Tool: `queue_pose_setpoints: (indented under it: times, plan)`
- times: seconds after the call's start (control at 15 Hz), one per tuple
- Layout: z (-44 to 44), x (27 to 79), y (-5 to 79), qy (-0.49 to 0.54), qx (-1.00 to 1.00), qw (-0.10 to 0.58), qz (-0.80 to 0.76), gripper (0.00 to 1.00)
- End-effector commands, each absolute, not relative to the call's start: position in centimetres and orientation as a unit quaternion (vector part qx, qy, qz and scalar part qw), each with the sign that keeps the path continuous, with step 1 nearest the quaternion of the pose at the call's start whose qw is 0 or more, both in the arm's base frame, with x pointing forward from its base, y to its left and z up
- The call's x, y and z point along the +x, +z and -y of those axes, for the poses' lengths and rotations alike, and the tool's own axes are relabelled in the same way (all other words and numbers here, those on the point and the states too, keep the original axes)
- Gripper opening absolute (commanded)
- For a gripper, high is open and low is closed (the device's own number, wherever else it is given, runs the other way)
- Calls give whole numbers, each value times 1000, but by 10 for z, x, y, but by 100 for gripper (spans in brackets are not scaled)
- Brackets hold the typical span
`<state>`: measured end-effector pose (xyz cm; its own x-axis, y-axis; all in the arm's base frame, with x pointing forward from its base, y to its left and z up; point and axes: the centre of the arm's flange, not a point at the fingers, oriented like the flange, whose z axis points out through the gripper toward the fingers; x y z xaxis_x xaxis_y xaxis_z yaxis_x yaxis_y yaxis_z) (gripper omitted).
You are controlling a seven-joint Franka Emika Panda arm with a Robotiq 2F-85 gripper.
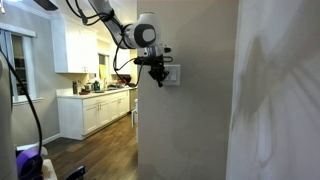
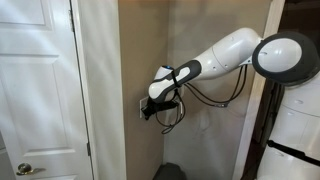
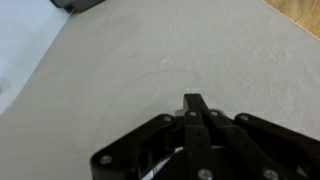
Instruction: Turn off the left light switch
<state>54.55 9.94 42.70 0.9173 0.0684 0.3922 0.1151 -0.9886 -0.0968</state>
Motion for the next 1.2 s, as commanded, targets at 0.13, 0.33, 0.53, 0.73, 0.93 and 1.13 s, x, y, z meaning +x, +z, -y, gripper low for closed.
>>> queue_pose_setpoints:
  times: [0.13, 0.33, 0.53, 0.73, 0.93, 1.13]
  plan:
    - [-98, 539, 449, -227, -972, 32, 55, 0]
    - [-100, 538, 455, -239, -969, 24, 61, 0]
    - [-104, 541, 459, -256, -965, 13, 57, 0]
    - [-110, 547, 460, -272, -961, 7, 56, 0]
    - [-112, 548, 460, -275, -960, 2, 55, 0]
    - [-113, 548, 457, -279, -959, 5, 54, 0]
